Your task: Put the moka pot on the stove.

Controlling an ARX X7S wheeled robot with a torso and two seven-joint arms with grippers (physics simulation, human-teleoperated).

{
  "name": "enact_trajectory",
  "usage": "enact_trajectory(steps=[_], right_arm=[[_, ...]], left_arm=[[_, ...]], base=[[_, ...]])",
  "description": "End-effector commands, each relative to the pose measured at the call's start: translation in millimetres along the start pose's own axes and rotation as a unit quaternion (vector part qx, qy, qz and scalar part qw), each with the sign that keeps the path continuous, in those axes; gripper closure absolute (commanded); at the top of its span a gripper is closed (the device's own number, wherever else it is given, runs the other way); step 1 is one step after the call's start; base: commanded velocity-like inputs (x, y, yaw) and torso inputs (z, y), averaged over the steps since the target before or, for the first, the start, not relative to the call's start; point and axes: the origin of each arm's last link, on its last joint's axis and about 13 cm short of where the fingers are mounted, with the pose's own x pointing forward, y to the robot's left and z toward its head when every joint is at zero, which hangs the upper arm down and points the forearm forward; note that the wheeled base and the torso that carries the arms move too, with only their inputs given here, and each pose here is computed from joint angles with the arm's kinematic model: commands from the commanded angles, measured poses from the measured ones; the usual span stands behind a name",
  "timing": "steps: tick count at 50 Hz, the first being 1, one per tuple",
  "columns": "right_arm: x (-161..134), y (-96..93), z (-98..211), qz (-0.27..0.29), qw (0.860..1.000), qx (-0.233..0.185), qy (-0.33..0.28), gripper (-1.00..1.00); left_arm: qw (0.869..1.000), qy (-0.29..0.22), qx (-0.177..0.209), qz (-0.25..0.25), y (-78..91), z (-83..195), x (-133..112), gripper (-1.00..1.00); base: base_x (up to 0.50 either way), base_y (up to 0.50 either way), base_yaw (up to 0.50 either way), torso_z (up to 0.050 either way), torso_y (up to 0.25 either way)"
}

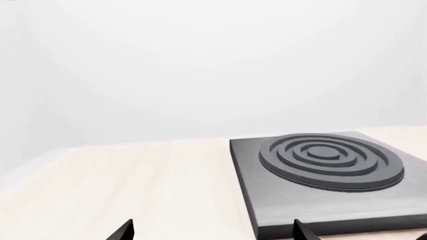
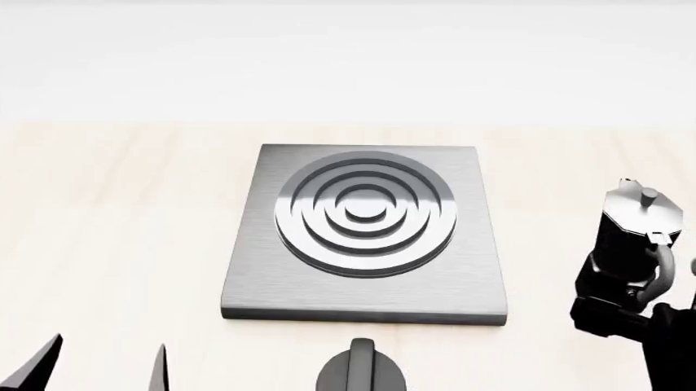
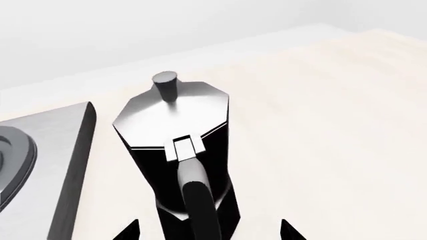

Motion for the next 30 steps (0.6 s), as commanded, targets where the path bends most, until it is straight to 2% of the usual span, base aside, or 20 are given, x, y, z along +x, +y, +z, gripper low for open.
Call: enact_trajectory(steps=[1,9,27,28,30], right_arm=[[12.6,3.2,0.9,0.006,1.000,-0.001,0.003,-1.00],[19.6,10.6,11.9,0.016,1.000,-0.008,-0.005,-1.00],[19.9,7.9,9.5,0.007,1.000,-0.012,-0.005,-1.00],[20.0,7.9,9.3,0.007,1.000,-0.012,-0.004,1.00],[20.2,7.9,8.8,0.004,1.000,-0.012,-0.004,1.00]], left_arm=[[1.000,-0.004,-0.003,0.003,0.8,2.0,1.9,-1.00],[1.000,-0.004,-0.003,0.005,1.3,2.1,3.8,-1.00],[1.000,-0.004,-0.002,0.005,2.0,2.6,4.0,-1.00],[1.000,-0.004,-0.002,0.005,2.0,2.6,4.0,-1.00],[1.000,-0.004,-0.002,0.005,2.0,2.7,4.3,-1.00]], base=[[0.00,0.00,0.00,0.000,0.000],[0.00,0.00,0.00,0.000,0.000],[0.00,0.00,0.00,0.000,0.000],[0.00,0.00,0.00,0.000,0.000],[0.00,0.00,0.00,0.000,0.000]])
